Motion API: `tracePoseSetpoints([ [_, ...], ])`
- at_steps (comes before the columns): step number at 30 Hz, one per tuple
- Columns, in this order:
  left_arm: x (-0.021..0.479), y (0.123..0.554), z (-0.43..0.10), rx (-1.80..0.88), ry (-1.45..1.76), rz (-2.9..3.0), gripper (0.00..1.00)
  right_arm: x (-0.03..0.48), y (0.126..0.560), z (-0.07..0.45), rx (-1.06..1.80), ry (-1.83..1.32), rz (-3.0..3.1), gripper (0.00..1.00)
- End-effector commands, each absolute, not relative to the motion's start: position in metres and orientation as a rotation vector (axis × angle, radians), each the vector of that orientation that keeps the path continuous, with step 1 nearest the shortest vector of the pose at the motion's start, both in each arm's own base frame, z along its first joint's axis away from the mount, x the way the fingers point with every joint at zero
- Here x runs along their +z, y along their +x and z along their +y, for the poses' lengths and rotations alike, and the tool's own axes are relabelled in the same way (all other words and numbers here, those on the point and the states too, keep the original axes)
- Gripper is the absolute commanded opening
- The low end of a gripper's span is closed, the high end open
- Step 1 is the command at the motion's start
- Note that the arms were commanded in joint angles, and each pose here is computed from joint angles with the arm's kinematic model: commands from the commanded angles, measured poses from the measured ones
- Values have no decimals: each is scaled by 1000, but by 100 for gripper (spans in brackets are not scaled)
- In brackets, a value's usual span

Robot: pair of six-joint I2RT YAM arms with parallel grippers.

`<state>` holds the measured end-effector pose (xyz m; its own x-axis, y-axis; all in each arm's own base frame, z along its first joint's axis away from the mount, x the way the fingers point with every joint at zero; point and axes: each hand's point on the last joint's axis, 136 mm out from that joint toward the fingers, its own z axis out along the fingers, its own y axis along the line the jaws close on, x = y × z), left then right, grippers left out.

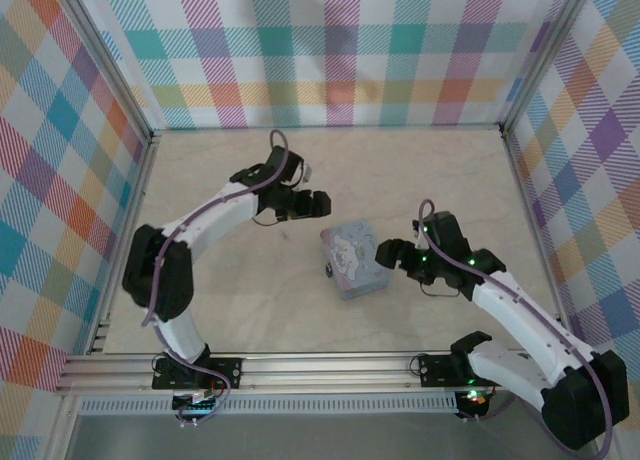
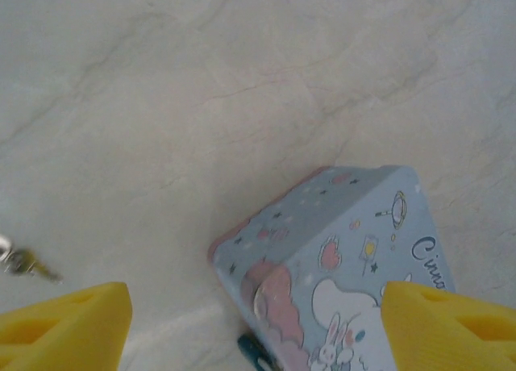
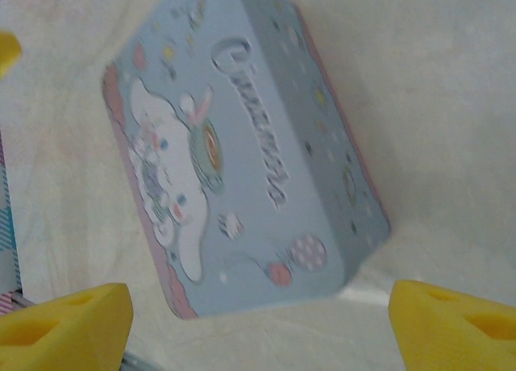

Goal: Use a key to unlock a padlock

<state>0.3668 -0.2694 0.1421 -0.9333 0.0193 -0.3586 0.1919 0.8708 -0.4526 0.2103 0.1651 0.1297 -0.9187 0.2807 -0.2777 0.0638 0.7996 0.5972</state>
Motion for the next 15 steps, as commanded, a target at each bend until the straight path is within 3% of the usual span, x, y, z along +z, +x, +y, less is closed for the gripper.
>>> tracePoseSetpoints([
  [1, 134, 368, -285, -707, 284, 2756, 81, 114, 187, 165, 875, 344, 2698, 82],
  [8, 107, 375, -312, -761, 375, 2845, 78, 90, 173, 187, 951, 357, 2729, 81],
  [15, 105, 353, -324, -844, 418, 2850, 76, 95, 194, 204, 1009, 358, 2658, 80],
])
